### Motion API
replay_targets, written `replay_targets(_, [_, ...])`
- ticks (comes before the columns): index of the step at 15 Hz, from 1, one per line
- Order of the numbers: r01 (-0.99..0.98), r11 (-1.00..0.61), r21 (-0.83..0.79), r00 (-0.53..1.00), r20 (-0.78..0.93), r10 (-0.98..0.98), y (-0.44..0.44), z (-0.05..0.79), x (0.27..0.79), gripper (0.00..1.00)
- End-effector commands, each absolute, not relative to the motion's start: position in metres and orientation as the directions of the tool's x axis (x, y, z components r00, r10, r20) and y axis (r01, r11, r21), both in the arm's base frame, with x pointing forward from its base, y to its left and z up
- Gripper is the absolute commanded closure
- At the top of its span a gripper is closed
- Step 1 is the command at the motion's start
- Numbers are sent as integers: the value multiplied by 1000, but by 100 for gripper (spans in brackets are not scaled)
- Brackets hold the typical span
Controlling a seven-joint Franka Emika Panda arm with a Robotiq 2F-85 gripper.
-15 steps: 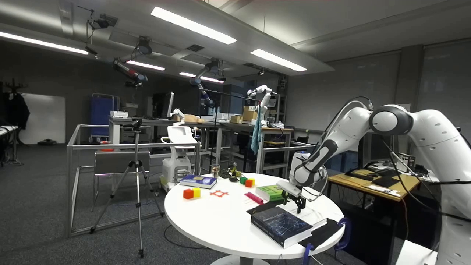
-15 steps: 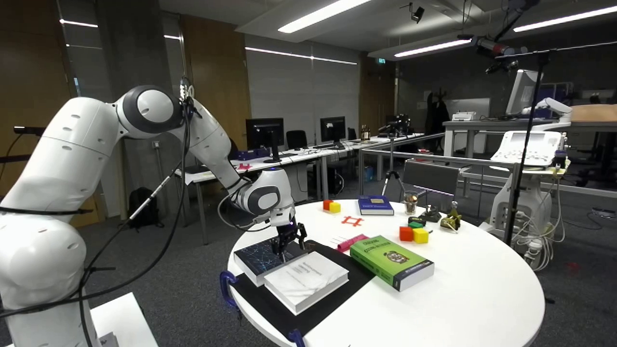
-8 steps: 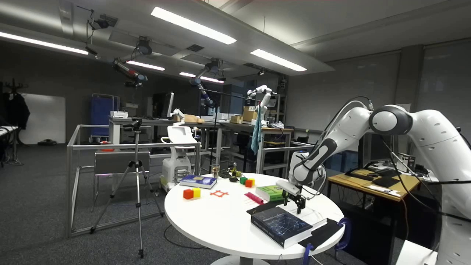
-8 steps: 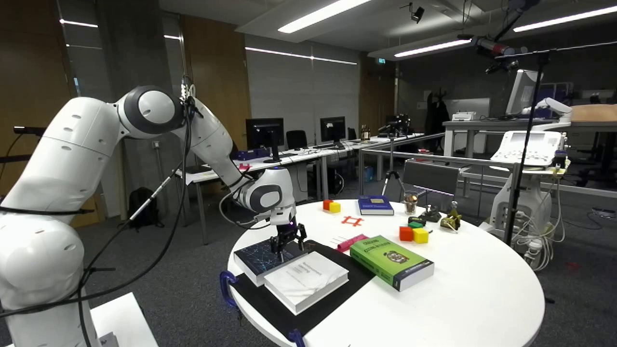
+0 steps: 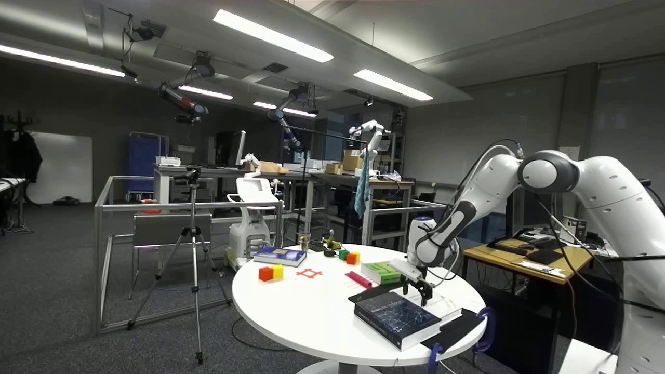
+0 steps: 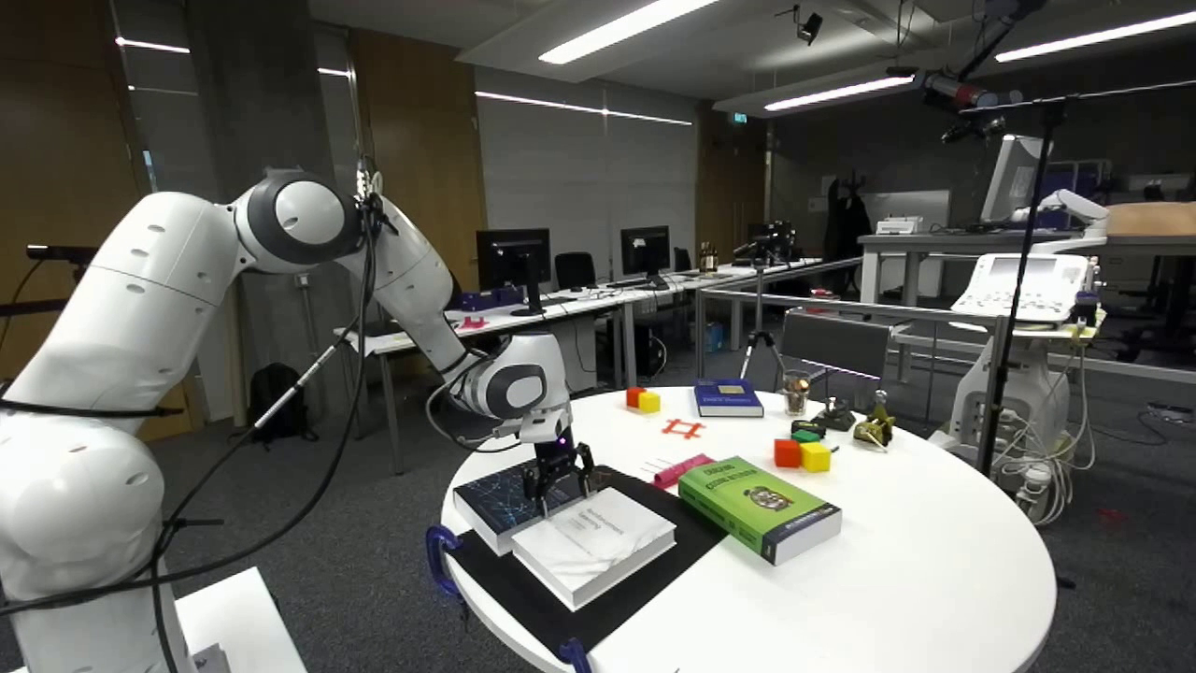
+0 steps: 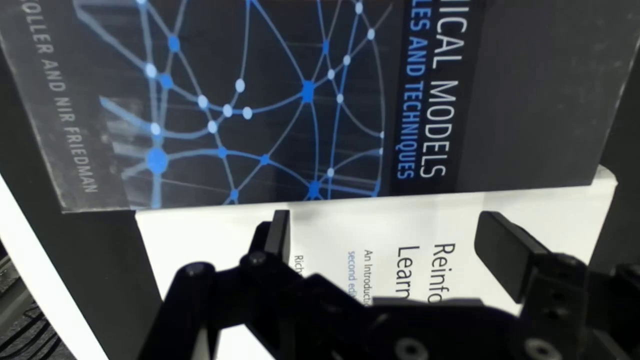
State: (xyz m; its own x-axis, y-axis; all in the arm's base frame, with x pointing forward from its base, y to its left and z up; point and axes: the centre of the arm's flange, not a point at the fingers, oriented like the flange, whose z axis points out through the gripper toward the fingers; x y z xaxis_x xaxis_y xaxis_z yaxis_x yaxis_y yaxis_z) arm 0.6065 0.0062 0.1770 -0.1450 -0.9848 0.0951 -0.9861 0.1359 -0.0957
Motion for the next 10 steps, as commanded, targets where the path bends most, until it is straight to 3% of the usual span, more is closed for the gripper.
replay_targets(1, [-984,148,-96,-160,143,-977,7,175,607,0])
replay_targets(10, [-989,122,-78,-132,140,-981,21,166,602,0])
